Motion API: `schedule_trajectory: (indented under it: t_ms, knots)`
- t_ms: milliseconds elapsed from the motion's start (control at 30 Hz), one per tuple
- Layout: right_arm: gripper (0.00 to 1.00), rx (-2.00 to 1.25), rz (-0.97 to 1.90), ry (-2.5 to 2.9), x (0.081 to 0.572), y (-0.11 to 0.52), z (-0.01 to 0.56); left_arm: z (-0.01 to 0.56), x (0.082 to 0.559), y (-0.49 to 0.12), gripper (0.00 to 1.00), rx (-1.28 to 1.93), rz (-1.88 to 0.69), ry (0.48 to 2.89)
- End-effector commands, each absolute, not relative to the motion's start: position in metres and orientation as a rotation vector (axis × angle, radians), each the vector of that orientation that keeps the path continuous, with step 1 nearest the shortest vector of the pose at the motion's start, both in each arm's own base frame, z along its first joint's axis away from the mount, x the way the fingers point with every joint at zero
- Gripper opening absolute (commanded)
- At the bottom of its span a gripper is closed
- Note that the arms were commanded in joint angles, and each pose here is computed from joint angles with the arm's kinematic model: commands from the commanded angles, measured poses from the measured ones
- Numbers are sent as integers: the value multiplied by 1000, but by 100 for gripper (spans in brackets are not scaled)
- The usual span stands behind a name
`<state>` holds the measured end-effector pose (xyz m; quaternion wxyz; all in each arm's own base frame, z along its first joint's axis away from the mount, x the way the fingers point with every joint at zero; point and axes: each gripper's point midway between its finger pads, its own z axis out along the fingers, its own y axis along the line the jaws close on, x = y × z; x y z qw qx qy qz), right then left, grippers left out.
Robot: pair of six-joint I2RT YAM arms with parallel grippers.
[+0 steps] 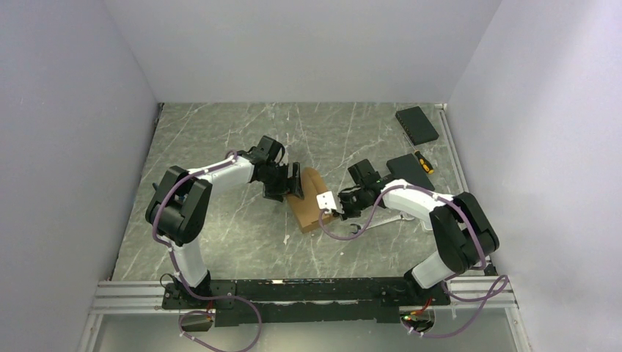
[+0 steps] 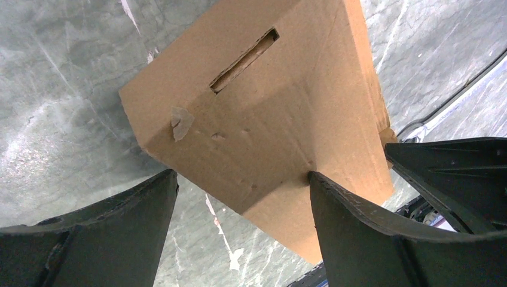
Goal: Fold the paper box
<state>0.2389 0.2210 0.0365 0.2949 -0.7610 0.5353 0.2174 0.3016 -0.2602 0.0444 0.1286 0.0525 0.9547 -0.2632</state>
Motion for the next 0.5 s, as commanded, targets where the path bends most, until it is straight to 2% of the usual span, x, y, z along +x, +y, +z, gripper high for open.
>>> schedule_trajectory:
  t_ms: [0,467]
  knots:
    - [0,-2021,630,1310,232,242,60,18,289,-243,85,173,-643,2873]
    - [0,-1996,634,1369,231,258,68,20,288,-245,84,171,-658,2869]
